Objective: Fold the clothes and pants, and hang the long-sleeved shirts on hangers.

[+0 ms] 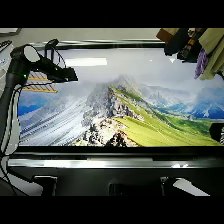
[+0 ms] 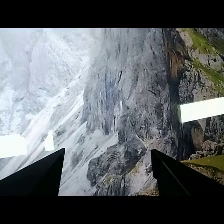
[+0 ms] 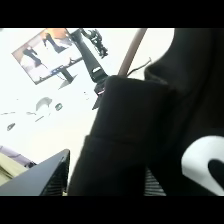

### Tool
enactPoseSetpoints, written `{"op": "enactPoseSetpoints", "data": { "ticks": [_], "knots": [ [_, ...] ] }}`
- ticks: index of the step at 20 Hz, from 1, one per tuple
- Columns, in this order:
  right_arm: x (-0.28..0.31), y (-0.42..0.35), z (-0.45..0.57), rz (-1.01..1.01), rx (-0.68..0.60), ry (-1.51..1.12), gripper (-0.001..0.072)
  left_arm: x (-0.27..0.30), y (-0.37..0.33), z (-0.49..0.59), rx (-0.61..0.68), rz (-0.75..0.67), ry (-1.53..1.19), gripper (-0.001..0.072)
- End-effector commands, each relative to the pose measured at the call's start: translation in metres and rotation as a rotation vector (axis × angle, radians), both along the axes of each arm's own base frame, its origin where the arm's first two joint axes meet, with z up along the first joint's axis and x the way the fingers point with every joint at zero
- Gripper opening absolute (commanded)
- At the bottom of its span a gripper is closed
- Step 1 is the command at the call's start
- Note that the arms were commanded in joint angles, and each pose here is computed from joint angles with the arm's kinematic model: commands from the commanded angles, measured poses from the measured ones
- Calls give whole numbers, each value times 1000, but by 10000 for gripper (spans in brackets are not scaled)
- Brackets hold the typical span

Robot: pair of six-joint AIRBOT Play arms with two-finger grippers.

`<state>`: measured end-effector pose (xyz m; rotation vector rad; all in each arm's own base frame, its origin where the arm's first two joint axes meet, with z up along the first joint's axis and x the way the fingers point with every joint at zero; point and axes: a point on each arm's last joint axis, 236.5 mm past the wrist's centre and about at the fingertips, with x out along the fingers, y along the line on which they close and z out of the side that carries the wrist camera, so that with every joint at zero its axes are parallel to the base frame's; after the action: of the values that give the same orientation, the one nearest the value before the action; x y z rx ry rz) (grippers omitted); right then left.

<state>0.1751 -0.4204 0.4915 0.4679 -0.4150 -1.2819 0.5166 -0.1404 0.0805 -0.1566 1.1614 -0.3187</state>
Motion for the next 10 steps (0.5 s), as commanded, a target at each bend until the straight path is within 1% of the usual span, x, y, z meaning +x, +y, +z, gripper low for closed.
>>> {"op": "enactPoseSetpoints", "data": {
  "ticks": [1,6,10],
  "knots": [
    [-15,21,9,-6,-1,44,503,0,0,0,0,0,1,625],
    [-12,73,43,120,-67,12,503,0,0,0,0,0,1,625],
    [21,106,48,315,-84,26,503,0,0,0,0,0,1,625]
  ]
}}
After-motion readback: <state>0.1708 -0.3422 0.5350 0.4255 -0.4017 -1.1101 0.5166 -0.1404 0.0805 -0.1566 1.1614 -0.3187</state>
